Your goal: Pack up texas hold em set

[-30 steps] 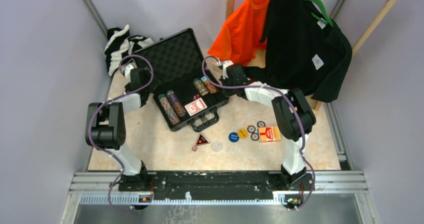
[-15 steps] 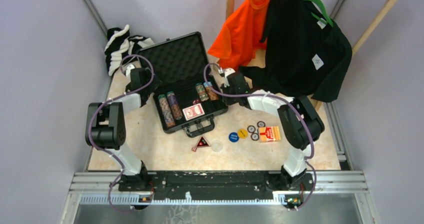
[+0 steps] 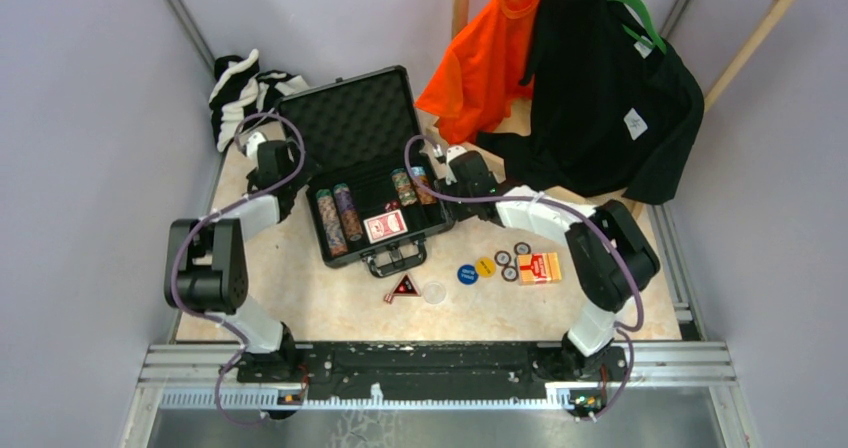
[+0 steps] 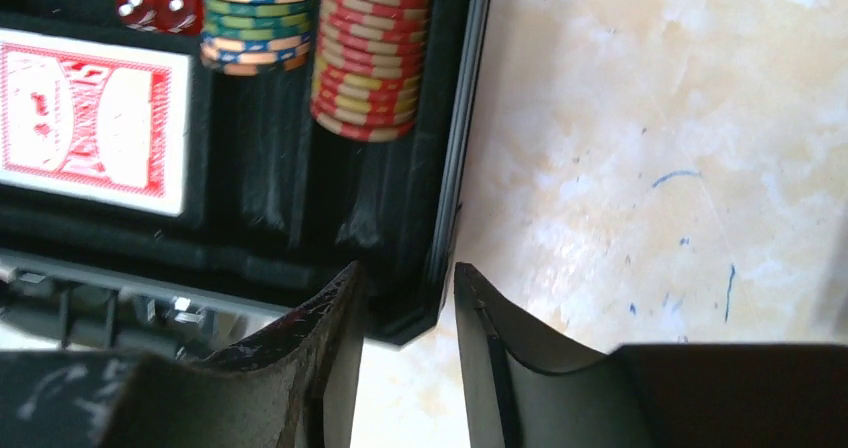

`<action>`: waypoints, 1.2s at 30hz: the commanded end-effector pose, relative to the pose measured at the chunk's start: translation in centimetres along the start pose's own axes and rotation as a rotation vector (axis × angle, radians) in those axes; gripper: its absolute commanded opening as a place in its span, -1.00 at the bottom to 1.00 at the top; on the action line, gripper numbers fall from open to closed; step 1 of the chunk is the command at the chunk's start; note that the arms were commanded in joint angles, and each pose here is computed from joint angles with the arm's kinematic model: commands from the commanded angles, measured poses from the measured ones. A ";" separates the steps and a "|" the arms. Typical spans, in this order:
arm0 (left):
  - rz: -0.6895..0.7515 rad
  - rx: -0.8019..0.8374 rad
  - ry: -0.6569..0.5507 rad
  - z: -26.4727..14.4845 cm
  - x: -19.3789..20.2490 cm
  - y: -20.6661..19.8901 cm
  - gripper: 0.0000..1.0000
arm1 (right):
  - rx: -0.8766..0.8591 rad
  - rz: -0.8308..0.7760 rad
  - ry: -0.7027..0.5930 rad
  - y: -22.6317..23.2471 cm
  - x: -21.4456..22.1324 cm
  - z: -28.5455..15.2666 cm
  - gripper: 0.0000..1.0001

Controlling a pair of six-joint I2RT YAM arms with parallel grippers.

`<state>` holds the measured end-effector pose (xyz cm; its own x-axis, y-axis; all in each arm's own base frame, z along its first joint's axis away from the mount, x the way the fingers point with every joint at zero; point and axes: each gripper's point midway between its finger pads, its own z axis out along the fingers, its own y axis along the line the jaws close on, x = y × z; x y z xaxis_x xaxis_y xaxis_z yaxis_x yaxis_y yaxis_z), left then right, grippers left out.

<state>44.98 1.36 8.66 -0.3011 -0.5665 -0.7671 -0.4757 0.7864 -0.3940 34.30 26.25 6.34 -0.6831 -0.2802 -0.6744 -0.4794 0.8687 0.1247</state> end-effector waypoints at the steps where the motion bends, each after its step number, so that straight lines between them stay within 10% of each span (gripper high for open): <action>1: 0.005 -0.029 -0.169 -2.6 -4.1 -0.4 1.00 | -0.053 -0.015 -0.121 1.9 -4.6 -4.8 -0.23; 4: 0.000 -0.018 -0.206 -4.6 -4.8 -1.3 1.00 | -0.068 -0.018 -0.156 2.5 -6.0 -6.5 -0.22; 8: 0.017 0.037 -0.242 -7.8 -4.5 -3.9 1.00 | -0.100 -0.033 -0.175 3.9 -6.9 -7.3 -1.00; 36: 0.125 0.141 -0.092 -13.3 3.3 -3.0 1.00 | -0.023 -0.020 0.039 2.6 -4.8 5.2 -1.00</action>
<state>34.49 -5.77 14.71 -0.2494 -0.4557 -0.8545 -0.3277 0.8700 -0.3684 36.29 31.02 4.97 -0.7165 -0.3449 -0.6064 -0.5175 0.8457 0.1303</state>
